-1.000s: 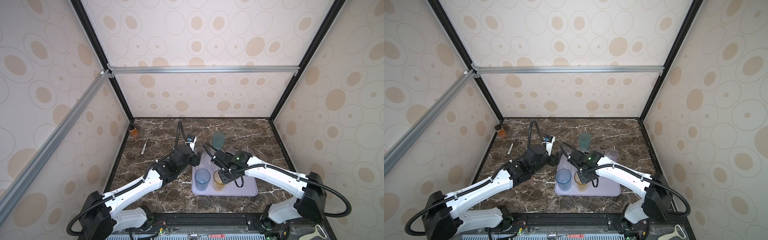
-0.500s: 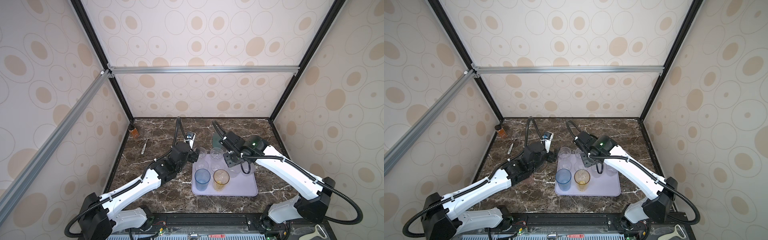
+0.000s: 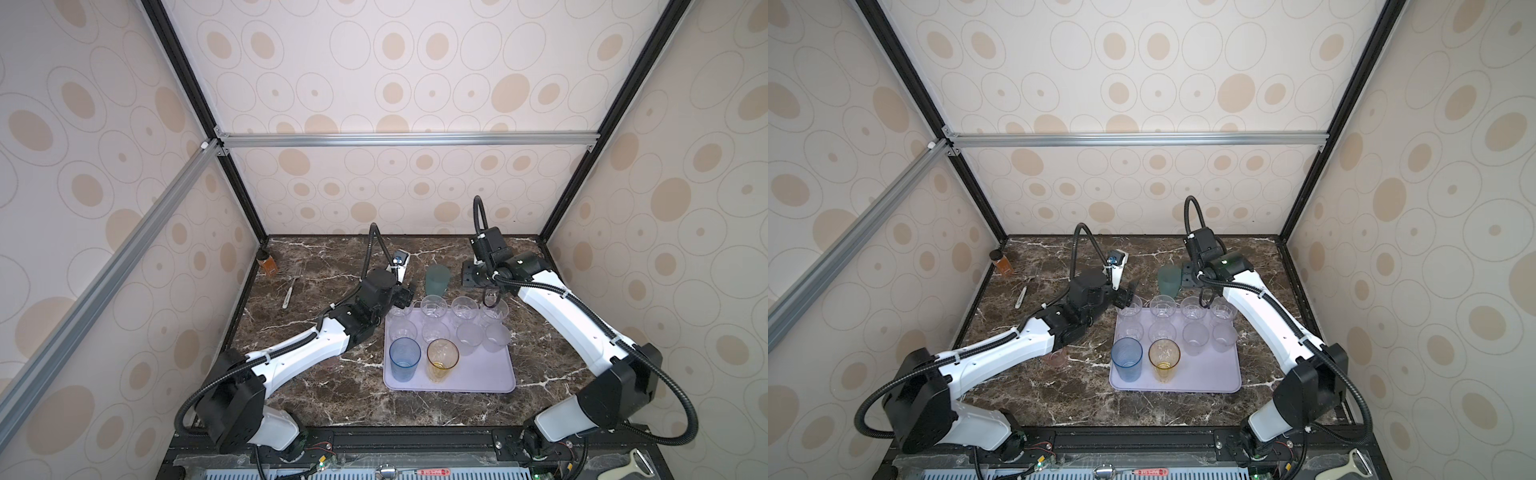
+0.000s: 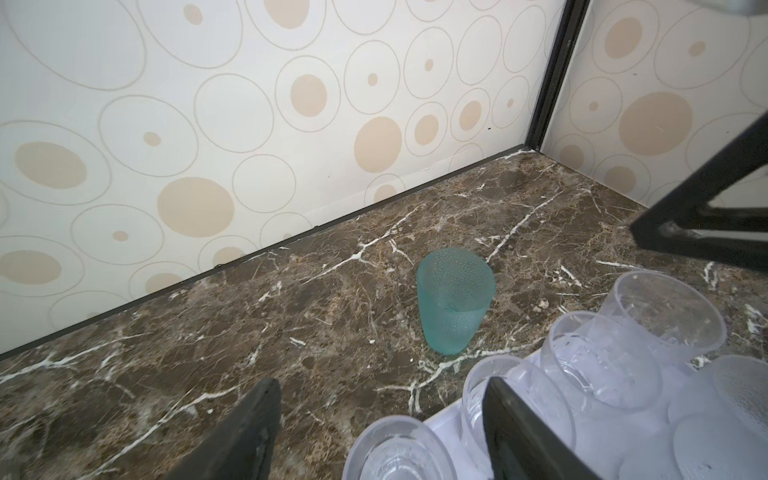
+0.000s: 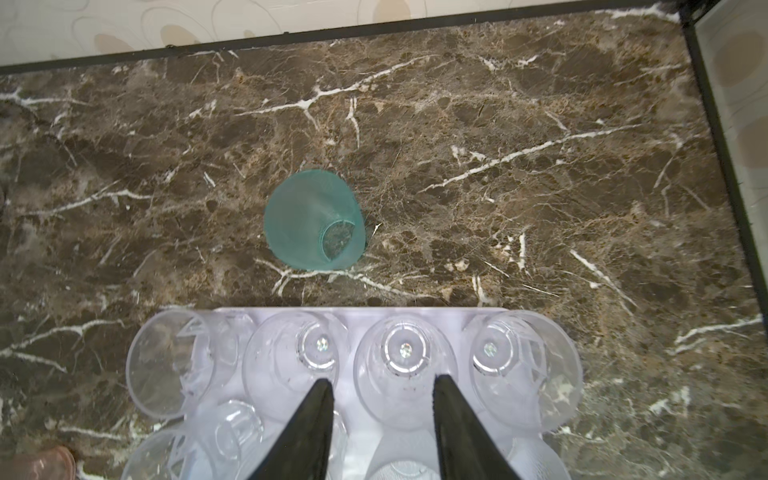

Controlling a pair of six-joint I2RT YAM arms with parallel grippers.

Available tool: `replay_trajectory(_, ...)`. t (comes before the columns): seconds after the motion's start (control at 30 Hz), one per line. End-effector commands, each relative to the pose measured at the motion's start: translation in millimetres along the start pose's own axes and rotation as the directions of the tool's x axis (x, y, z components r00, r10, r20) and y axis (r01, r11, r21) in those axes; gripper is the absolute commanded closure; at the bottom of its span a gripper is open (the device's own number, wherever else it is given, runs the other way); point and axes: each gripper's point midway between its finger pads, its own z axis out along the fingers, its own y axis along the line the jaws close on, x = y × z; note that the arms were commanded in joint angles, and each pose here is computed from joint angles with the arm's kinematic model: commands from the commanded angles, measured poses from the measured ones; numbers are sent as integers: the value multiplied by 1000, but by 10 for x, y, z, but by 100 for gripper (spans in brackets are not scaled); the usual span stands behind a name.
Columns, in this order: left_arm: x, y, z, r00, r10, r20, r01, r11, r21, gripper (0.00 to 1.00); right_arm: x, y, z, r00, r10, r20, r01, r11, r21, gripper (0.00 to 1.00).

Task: Place the glasses into the tray
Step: 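Move both grippers to the teal frosted glass beyond the tray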

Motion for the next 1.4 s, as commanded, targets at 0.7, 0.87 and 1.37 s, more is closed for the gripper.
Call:
replay_trajectory(0.7,339,-322,1553,903,-72,-423,128,986,104,43,-115,-177,568,990,139,-20,-140,990,-33,58)
replay_trajectory(0.87,462,-399,1708,886,-71,-459,139,983,117,49,-62,-189,606,989,141,-36,-142,989,-35,58)
replay_trajectory(1.37,678,-358,1879,874,-55,-483,108,991,81,70,31,-223,650,987,150,-62,-153,988,-34,58)
